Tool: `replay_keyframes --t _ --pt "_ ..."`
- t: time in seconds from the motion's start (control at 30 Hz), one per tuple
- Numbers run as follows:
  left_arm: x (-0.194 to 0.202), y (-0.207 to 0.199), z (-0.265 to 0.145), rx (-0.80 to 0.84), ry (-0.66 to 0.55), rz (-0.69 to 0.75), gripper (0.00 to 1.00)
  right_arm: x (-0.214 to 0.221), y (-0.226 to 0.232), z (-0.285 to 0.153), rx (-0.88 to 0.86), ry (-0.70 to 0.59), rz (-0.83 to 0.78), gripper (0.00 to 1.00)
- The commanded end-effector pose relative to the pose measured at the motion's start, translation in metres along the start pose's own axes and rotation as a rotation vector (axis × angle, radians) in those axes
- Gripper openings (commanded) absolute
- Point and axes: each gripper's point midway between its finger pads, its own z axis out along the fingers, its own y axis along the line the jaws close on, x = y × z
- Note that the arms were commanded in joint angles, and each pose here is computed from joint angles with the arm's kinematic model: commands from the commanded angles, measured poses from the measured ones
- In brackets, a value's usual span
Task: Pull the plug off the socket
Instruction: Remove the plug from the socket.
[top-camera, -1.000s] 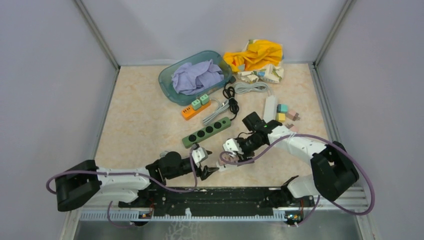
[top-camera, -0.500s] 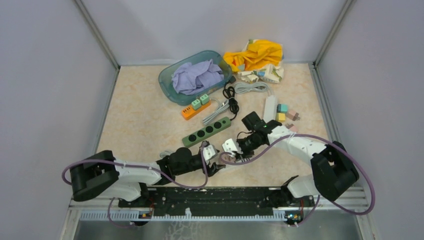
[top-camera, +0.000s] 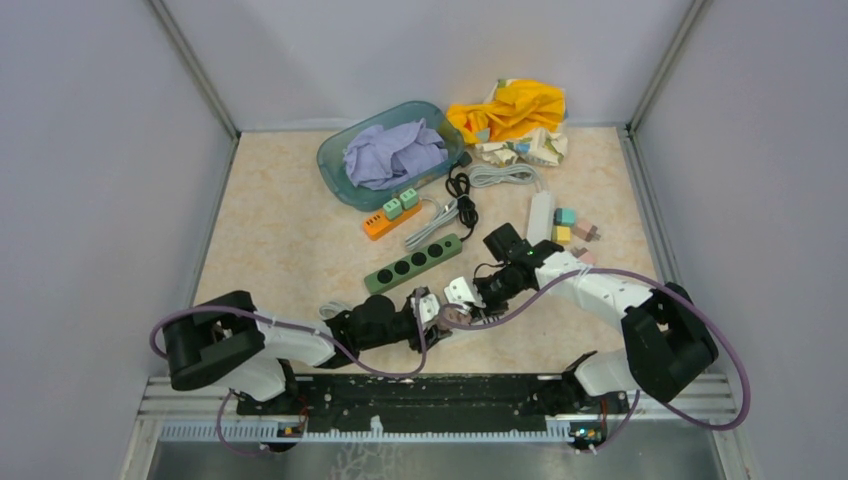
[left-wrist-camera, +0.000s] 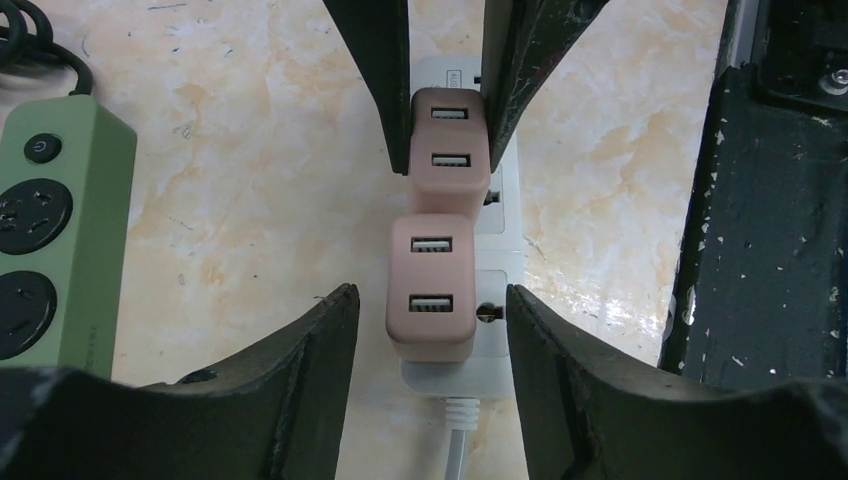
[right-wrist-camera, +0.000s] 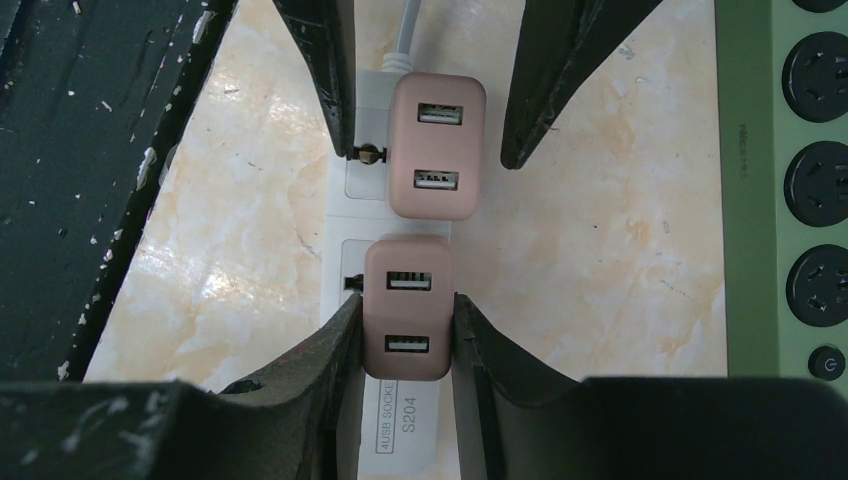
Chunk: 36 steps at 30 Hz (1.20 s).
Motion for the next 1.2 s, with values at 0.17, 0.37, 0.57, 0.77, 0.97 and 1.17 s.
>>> replay_keyframes --t 0.17,0.37,0.57,0.77,0.97,1.17 --pt "-0.013 0.000 0.019 0.019 -0.034 0.025 0.36 -0.019 -0.012 -0.005 0.030 -0.038 -0.043 0.03" --pt "-0.003 -0.002 0.018 0.030 -0.003 0.037 0.01 -0.028 -0.014 -0.006 0.035 -0.075 -0.028 0.00" --pt "0.011 -0.003 0.015 0.034 0.025 0.026 0.01 -0.059 -0.008 0.000 0.007 -0.225 -0.025 0.00" --pt "0.016 -0.004 0.010 0.031 0.030 0.011 0.01 -0.046 -0.032 -0.011 0.102 -0.159 0.034 0.00" --pt "0.020 -0.003 0.006 0.023 0.029 0.010 0.00 -0.039 -0.018 -0.020 0.073 -0.186 -0.021 0.00" --pt "0.018 -0.004 0.009 0.031 0.027 0.011 0.01 -0.055 -0.003 -0.001 -0.008 -0.238 -0.056 0.00"
